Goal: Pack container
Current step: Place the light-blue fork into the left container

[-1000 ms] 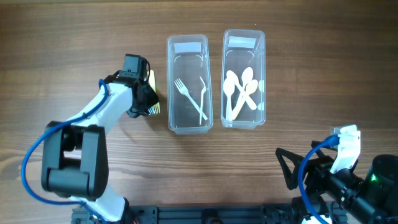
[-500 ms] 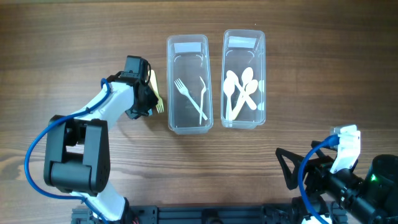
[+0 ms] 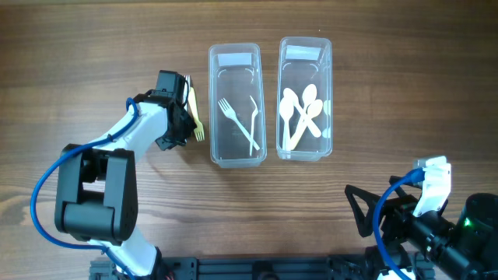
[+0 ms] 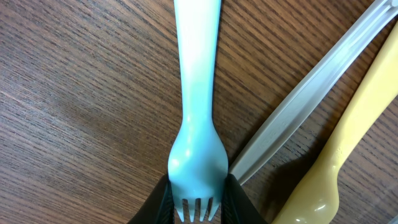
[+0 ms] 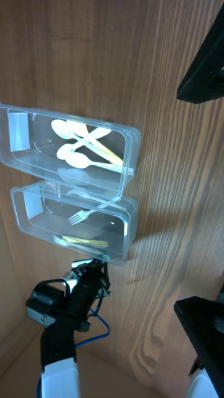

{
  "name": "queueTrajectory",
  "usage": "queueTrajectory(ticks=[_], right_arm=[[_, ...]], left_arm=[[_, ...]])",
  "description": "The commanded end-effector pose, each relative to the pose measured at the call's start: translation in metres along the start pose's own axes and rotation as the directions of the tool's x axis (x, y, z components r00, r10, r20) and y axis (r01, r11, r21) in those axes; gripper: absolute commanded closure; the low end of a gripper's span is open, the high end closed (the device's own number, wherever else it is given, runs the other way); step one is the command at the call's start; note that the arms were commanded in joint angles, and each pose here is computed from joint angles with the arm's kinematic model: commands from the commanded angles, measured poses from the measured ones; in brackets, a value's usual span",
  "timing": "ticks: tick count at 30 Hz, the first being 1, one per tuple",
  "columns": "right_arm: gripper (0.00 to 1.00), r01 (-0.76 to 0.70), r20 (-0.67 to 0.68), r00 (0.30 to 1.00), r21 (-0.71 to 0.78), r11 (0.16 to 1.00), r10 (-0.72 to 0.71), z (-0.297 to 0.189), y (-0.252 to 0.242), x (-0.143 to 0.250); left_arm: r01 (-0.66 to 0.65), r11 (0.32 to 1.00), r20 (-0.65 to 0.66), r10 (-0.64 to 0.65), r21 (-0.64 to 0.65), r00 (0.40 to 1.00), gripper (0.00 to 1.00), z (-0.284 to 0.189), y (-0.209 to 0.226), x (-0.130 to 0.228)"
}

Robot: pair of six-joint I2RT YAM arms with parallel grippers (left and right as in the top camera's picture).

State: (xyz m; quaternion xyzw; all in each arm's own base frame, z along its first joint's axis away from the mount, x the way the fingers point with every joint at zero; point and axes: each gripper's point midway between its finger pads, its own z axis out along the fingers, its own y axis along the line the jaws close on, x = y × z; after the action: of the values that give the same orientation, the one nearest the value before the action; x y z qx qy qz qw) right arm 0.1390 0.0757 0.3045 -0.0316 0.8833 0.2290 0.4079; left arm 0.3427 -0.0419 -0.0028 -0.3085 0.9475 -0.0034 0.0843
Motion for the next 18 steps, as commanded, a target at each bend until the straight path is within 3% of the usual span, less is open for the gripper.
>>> queueTrajectory(ticks=[1,7,13,15,18], right_arm=[[0.0,-0.008,0.01,1.0,0.005,1.0,0.008,-0.002,0.0,-0.001],[0.0,-0.008,0.01,1.0,0.005,1.0,0.008,-0.002,0.0,-0.001],[0.0,-0.008,0.01,1.0,0.005,1.0,0.008,-0.002,0.0,-0.001],[0.0,-0.008,0.01,1.0,0.005,1.0,0.008,-0.002,0.0,-0.001],[0.0,-0.008,0.01,1.0,0.005,1.0,0.008,-0.002,0.0,-0.001]], left_arm=[[0.006,0.999,0.0,-0.006,-0.041,1.0,0.95,0.003,0.01,0.0],[0.011,0.998,0.11,-0.019,0.068,0.994,0.96,-0.053,-0.007,-0.023],[-0.034,0.985,0.207,-0.002,0.172,0.978,0.96,-0.107,-0.019,-0.023],[-0.154,0.952,0.302,0.07,0.266,0.951,0.96,-0.146,-0.044,-0.016],[-0.422,0.817,0.455,0.225,0.394,0.862,0.96,-0.206,-0.095,0.014]])
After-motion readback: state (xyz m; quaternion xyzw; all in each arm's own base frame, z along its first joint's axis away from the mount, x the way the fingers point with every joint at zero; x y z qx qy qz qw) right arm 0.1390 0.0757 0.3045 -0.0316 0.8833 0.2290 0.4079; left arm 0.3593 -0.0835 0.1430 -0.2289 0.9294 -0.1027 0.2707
